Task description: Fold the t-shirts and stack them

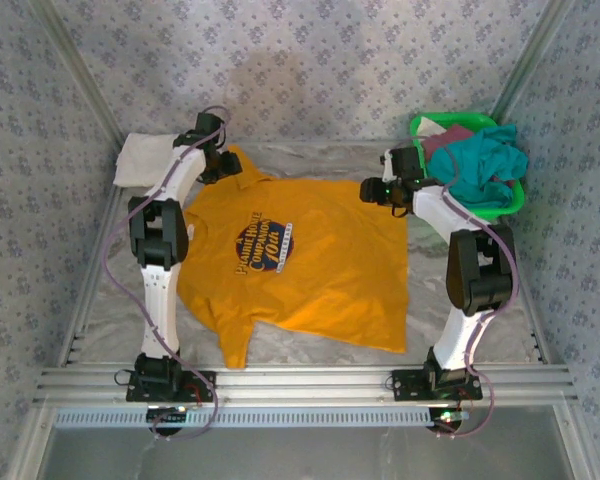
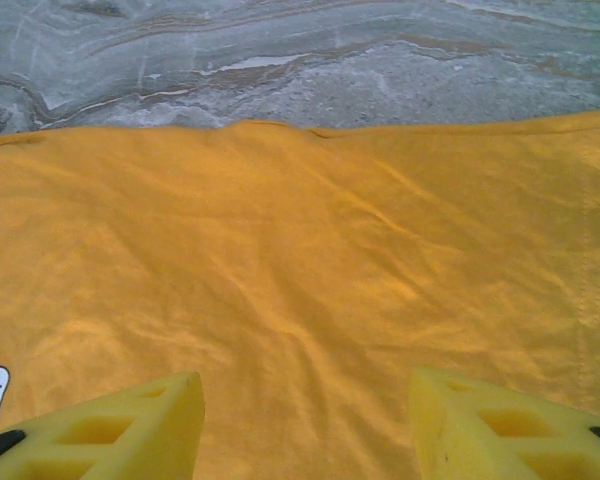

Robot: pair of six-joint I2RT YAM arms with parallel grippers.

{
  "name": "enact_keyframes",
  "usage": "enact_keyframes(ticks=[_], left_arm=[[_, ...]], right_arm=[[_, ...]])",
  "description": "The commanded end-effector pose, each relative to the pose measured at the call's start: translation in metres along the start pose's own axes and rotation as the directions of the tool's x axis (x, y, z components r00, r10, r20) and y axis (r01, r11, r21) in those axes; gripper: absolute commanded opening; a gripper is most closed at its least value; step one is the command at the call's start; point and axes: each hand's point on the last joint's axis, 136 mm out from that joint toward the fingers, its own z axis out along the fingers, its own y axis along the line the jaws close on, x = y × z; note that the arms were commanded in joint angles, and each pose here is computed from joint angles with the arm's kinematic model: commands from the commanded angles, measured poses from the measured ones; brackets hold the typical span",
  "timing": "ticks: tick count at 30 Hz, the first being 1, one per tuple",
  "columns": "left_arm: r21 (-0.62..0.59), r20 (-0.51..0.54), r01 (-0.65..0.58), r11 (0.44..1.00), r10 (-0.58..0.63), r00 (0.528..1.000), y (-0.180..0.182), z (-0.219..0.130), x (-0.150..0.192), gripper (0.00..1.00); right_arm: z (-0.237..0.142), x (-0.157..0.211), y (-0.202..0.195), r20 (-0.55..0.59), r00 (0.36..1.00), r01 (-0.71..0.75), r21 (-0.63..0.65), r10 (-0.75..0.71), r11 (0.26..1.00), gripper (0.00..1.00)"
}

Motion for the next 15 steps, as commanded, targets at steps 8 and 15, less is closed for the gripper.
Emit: enact_keyframes(ticks=[8,15], left_arm=[[0.074,0.000,0.025,0.997,-0.025,1.000,-0.021,0.019,-0.004,0.60],[0.073,-0.031,0.042,0.996,-0.040,0.999,-0.021,0.038,0.006,0.58]], right_arm=[[-0.008,0.002,0.012,0.022,0.999,0.032,-0.027,-0.031,0.999,0.57],[-0.007,0.004,0.013,0.017,0.999,0.032,-0.028,-0.031,0.999,0.57]])
